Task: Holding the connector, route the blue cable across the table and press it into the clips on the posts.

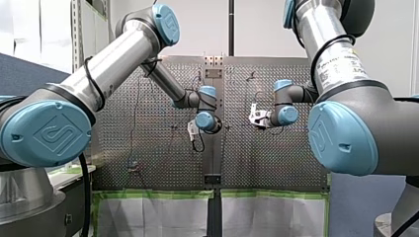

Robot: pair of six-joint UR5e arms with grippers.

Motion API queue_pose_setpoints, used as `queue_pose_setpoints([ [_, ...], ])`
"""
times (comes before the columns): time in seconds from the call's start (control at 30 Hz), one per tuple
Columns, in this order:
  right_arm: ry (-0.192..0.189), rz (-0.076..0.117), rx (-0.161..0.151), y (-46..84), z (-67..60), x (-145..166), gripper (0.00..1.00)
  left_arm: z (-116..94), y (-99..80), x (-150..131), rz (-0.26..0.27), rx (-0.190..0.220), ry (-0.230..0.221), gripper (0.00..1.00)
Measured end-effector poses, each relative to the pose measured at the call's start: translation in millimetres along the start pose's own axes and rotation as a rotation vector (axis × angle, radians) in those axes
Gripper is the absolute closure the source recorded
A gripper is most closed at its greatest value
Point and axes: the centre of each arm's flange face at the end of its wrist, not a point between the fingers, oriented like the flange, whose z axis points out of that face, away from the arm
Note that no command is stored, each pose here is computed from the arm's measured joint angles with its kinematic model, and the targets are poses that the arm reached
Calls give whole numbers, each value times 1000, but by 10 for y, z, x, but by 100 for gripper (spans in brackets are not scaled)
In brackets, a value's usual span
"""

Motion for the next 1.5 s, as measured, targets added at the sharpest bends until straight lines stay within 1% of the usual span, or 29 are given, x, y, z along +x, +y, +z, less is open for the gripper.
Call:
queue_pose_setpoints([
  [0.07,3,0,-2,36,9,13,100,-8,-12,5,2,1,3,93],
  [0.1,4,1,-3,56,12,20,100,-13,-19,7,3,1,5,87],
  [0.13,4,1,-4,73,14,24,100,-20,-27,12,5,2,8,75],
  [0.17,4,2,-5,93,15,25,100,-26,-32,16,6,2,11,75],
  [0.2,4,2,-5,104,15,26,100,-33,-39,20,8,3,14,66],
  [0.23,4,2,-4,112,15,26,100,-44,-49,27,12,3,19,50],
  [0.27,3,3,-2,119,15,26,100,-54,-56,33,16,3,24,50],
  [0.3,2,3,-1,123,14,26,100,-66,-64,40,21,1,29,40],
  [0.33,1,4,0,125,13,26,100,-84,-74,49,28,-2,37,22],
  [0.37,0,4,1,128,11,23,100,-98,-80,58,35,-6,43,22],
  [0.4,-2,5,1,130,10,22,100,-112,-85,65,43,-11,49,8],
  [0.43,-3,5,1,132,8,21,100,-133,-92,77,56,-18,57,0],
  [0.63,-15,7,-2,147,-5,9,100,-247,-123,123,110,-62,98,0],
  [0.8,-22,7,-8,180,-17,4,100,-348,-169,153,133,-92,126,0],
  [0.9,-25,7,-12,204,-21,-1,100,-428,-208,173,149,-110,146,0],
  [1.03,-27,6,-15,224,-25,-1,100,-597,-272,162,168,-133,166,0],
  [1.1,-27,6,-16,234,-26,1,100,-669,-296,130,170,-141,161,0],
  [1.2,-27,5,-18,244,-27,2,100,-787,-345,60,167,-149,139,0],
  [1.37,-29,5,-15,244,-27,-7,100,-996,-472,-38,157,-140,100,0],
  [1.5,-34,7,-8,237,-30,-13,100,-1254,-619,-100,152,-133,78,0],
])
